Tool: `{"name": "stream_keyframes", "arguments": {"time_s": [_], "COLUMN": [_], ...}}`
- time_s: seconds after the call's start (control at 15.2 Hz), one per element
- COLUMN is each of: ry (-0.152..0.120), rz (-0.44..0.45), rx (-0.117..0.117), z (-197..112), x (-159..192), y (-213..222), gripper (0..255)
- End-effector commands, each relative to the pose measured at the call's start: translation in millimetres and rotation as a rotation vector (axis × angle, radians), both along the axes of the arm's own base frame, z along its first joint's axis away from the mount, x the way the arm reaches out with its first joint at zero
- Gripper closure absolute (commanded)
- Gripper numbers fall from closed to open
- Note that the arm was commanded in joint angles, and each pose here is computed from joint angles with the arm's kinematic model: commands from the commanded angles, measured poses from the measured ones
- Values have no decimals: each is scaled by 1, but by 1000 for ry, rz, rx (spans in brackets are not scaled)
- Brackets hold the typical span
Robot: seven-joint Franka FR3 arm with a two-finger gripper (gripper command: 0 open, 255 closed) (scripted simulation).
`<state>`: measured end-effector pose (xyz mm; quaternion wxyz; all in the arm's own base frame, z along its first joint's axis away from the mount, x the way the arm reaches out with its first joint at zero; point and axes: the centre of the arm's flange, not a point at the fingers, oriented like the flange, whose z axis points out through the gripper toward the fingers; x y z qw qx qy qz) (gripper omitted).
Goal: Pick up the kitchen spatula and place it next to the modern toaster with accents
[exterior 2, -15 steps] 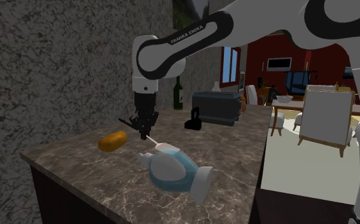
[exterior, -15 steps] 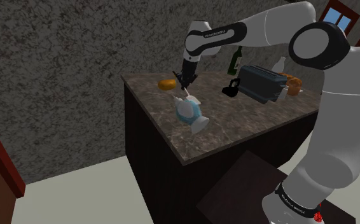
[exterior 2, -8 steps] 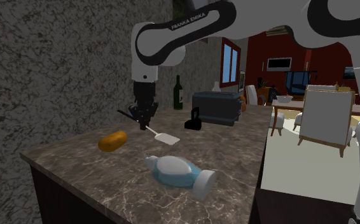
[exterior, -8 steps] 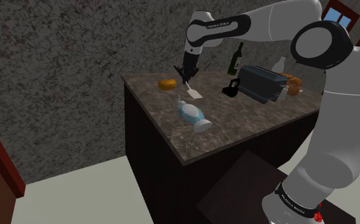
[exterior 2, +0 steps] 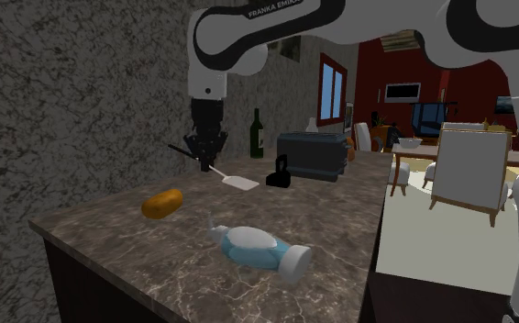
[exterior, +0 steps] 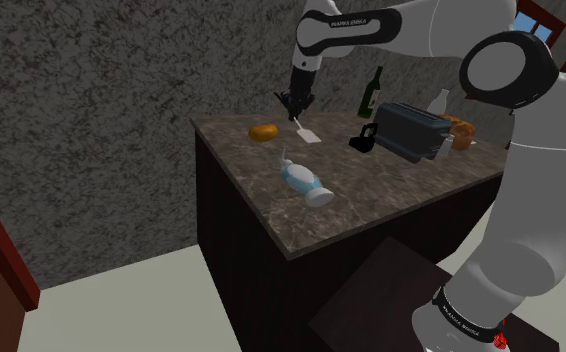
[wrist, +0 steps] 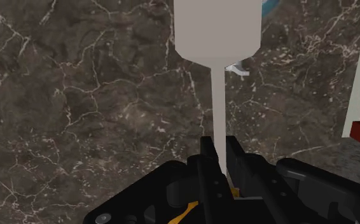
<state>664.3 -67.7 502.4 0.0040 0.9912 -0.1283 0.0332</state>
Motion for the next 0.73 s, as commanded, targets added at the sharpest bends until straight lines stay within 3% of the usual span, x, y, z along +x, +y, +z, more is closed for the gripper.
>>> {"name": "stream_keyframes", "arguments": {"time_s": [0.0,0.66], "ry": [0,0], "rz": [0,0], "rx": [0,0], "z": [10,63], "x": [0,0], "y": [0,0], "gripper": [255,255]}}
